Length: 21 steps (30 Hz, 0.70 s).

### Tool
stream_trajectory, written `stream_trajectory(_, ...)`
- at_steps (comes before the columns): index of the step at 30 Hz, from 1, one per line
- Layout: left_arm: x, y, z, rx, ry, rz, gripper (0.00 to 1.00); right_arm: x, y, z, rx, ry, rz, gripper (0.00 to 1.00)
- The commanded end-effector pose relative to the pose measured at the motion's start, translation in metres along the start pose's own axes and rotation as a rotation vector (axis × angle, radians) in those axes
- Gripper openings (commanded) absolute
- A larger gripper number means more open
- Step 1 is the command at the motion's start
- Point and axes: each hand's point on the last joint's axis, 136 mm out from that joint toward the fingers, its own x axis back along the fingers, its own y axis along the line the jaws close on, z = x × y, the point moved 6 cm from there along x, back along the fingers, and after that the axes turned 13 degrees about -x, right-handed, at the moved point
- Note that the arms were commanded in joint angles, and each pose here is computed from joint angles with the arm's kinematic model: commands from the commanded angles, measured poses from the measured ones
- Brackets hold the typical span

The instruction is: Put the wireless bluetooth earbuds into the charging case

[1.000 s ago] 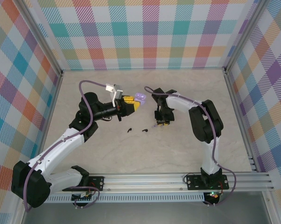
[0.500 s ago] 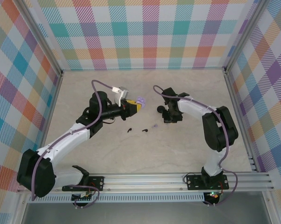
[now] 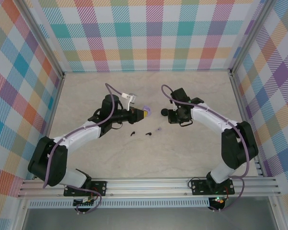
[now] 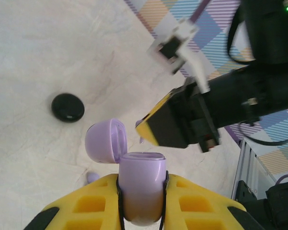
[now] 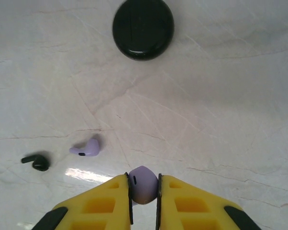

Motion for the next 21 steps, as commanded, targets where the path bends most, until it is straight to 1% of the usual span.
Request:
stream_trajectory(1, -0.009, 0.001, -0.006, 0.019, -0.026, 0.017, 0.06, 0.018, 0.010, -0.002, 0.045, -0.048, -0.091, 0.18)
stream_trajectory(5, -0.016, 0.002, -0.002, 0.019, -0.032, 0.045, 0.07, 0.037, 0.019, -0.001, 0.070, -0.084, -0.184, 0.18)
stream_trajectory(13, -0.014, -0.010, -0.003, -0.091, -0.124, 0.126, 0.09, 0.095, 0.040, -0.003, 0.126, -0.216, -0.386, 0.18)
stream_trajectory(17, -0.014, -0.017, -0.004, -0.147, -0.134, 0.169, 0.09, 0.116, 0.047, -0.004, 0.146, -0.259, -0.440, 0.18)
stream_trajectory(21, -0.012, -0.029, -0.009, -0.210, -0.181, 0.206, 0.08, 0.132, 0.054, -0.004, 0.168, -0.296, -0.480, 0.18)
